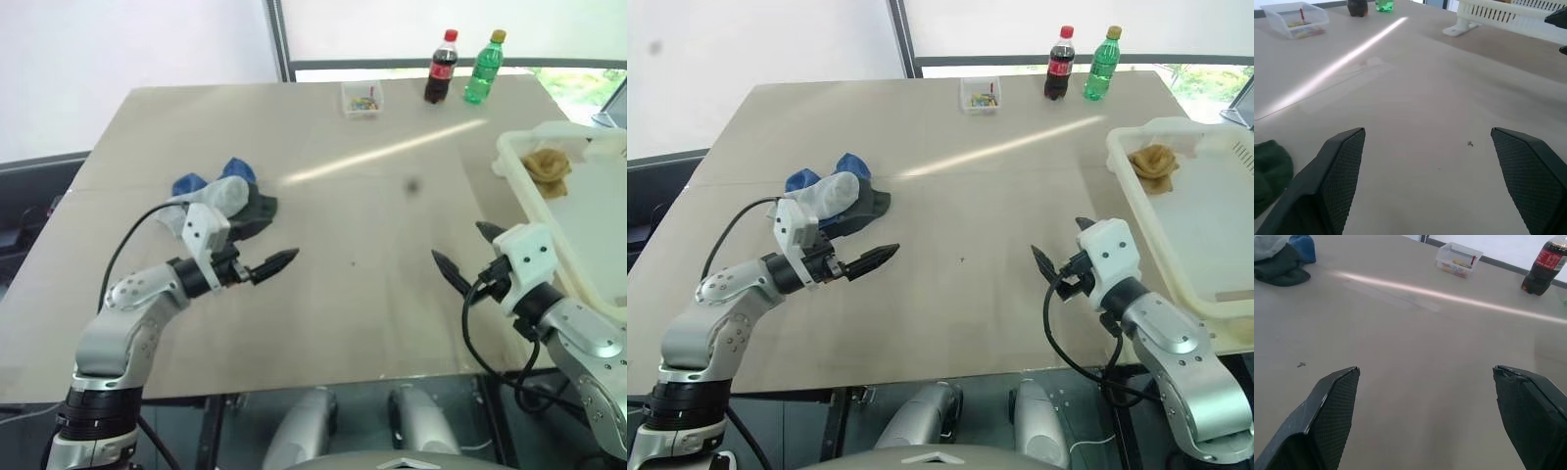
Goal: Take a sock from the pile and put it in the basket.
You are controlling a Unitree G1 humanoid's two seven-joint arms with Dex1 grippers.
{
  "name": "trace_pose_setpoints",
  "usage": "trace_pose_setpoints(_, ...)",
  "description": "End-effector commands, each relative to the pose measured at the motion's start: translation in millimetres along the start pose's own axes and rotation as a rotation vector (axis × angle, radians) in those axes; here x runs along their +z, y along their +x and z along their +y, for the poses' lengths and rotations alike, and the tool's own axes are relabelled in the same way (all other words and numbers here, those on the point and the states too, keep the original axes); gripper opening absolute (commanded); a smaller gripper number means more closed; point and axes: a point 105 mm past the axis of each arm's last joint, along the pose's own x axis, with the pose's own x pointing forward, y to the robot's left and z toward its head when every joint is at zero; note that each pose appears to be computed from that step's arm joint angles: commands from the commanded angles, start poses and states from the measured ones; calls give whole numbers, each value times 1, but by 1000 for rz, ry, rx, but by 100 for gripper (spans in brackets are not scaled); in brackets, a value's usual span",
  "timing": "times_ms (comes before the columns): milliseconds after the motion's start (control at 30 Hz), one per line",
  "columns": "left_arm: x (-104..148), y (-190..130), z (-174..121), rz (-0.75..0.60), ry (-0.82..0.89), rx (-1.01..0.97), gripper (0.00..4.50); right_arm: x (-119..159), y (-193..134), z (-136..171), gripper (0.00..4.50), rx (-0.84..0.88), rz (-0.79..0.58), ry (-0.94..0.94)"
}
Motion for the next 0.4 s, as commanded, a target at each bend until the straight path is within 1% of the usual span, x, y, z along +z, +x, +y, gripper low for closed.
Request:
trace_pose_setpoints(33,11,-6,-1,-23,49,7,433,10,-5,-6,449,-12,-41,-39)
trace_pose_setpoints(400,6,-11,-6,-25,63,32,433,7,-6,-4,449,27,-30,-43)
